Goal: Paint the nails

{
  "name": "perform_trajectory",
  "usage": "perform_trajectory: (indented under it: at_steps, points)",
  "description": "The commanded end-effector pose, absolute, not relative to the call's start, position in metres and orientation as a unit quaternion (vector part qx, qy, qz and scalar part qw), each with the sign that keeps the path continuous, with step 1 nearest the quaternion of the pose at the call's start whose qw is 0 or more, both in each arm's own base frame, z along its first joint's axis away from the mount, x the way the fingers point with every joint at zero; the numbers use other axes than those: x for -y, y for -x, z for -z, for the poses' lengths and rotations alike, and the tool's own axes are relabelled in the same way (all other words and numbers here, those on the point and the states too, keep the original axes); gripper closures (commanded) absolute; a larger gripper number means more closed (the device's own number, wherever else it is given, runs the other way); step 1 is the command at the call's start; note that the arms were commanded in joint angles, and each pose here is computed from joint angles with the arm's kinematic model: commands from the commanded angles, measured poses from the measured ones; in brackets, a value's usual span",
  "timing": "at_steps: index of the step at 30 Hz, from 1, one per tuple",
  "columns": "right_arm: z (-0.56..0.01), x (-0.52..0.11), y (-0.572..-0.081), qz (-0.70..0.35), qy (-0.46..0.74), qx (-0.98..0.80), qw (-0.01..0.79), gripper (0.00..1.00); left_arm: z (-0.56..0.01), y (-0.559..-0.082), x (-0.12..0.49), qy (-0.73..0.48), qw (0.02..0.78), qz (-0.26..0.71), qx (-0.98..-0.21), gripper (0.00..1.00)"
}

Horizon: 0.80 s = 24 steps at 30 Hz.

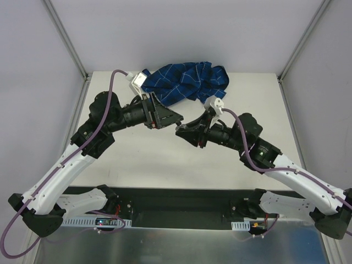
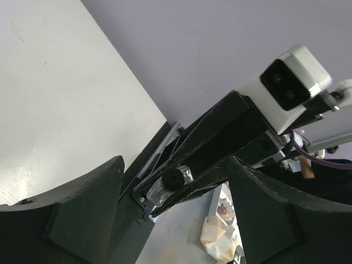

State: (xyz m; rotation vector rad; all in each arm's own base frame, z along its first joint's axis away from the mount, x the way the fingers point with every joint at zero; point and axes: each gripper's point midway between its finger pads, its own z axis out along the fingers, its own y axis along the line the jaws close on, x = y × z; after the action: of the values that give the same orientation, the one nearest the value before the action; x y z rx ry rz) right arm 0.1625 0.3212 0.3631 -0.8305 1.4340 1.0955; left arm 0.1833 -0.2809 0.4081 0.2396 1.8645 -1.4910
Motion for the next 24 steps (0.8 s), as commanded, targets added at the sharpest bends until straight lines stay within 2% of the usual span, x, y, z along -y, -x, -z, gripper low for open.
perform_trajectory:
  at_steps: [1,6,7,13,14,16,17,21,22,24]
  points:
    - [-0.395,-0.328,-0.134,-0.569,0.350,-0.546,0.505,1.00,-0.430,-0.174,0.283,-0.136,0.384,0.606,-0.683,0.30]
    - [-0.395,-0.324,-0.144,-0.565,0.330,-0.554,0.514,1.00,-0.429,-0.172,0.286,-0.148,0.379,0.608,-0.681,0.49]
    - [-0.393,-0.324,-0.145,-0.561,0.328,-0.559,0.514,1.00,-0.429,-0.171,0.286,-0.149,0.378,0.609,-0.681,0.56]
    - [-0.387,-0.318,-0.167,-0.516,0.300,-0.594,0.539,1.00,-0.427,-0.173,0.293,-0.155,0.360,0.613,-0.685,0.81]
    - [-0.387,-0.317,-0.170,-0.510,0.295,-0.598,0.544,1.00,-0.427,-0.174,0.294,-0.156,0.358,0.614,-0.686,0.90]
    - [-0.387,-0.317,-0.172,-0.496,0.297,-0.603,0.550,1.00,-0.423,-0.176,0.296,-0.151,0.351,0.612,-0.692,0.97]
    - [-0.387,-0.315,-0.177,-0.481,0.288,-0.610,0.560,1.00,-0.422,-0.177,0.296,-0.151,0.350,0.612,-0.693,1.00]
    - [-0.389,-0.313,-0.179,-0.399,0.288,-0.623,0.608,1.00,-0.415,-0.187,0.298,-0.124,0.344,0.599,-0.713,1.00]
    - [-0.380,-0.310,-0.186,-0.324,0.310,-0.630,0.633,1.00,-0.411,-0.196,0.295,-0.099,0.353,0.585,-0.723,1.00]
    - [-0.392,-0.285,-0.197,-0.167,0.243,-0.655,0.696,1.00,-0.400,-0.205,0.290,-0.057,0.342,0.562,-0.751,1.00]
